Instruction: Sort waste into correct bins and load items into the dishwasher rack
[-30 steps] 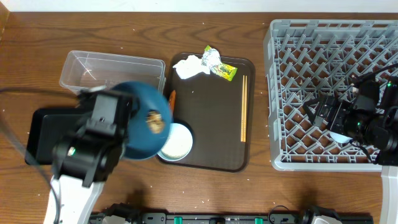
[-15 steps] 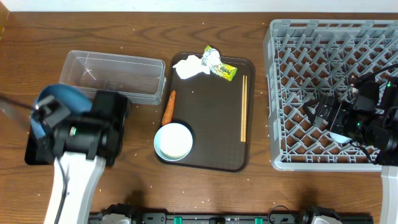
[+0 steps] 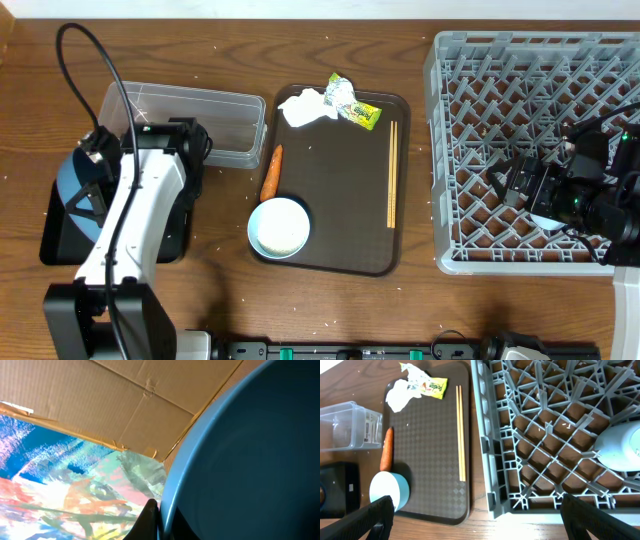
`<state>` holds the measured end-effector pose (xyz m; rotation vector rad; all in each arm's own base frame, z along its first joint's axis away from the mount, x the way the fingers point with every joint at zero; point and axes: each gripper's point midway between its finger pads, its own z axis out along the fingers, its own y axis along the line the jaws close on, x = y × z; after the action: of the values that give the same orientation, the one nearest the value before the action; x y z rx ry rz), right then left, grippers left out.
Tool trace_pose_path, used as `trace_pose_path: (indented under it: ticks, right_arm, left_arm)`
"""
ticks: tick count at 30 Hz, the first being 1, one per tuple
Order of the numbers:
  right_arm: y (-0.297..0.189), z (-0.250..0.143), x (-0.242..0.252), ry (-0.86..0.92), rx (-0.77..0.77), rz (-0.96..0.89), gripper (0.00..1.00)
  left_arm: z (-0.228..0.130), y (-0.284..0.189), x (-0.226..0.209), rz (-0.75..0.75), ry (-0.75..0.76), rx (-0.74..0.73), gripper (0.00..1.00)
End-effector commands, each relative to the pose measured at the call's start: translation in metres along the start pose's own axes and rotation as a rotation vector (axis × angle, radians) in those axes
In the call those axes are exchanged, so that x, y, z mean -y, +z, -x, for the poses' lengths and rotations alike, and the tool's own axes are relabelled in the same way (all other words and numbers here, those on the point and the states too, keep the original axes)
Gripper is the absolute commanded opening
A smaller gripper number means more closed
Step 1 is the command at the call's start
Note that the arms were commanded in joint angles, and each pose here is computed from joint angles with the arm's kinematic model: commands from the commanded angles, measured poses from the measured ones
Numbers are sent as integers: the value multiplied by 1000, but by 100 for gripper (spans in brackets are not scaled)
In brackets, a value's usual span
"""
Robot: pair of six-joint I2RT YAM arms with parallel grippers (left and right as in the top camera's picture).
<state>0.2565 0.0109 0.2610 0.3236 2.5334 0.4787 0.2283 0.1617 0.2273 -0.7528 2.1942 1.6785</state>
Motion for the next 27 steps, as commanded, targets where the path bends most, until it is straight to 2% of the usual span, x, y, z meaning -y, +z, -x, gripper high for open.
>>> trace_pose_path:
  ticks: [1,10,13,23,25,27]
  right_arm:
    - [1,-1,-3,-39,-9,5,99]
    - [1,-4,-2,-35,-19,3,99]
    - [1,-5,-2,-37,-23,1,99]
    - [1,-6,1,-33,-28,-16,99]
    - [1,-8,2,-30,-36,-18,99]
    - [1,-8,2,-30,-36,-18,99]
  left_arm:
    - [7,1,-6,36,-27,45,6]
    - [11,0,-10,53,12,66,6]
    - [4,1,0,6,4,17,6]
    - [8,0,-9,43,238,45,6]
    - [11,-1,-6,28,195,55,6]
    - [11,-1,-7,32,222,57,6]
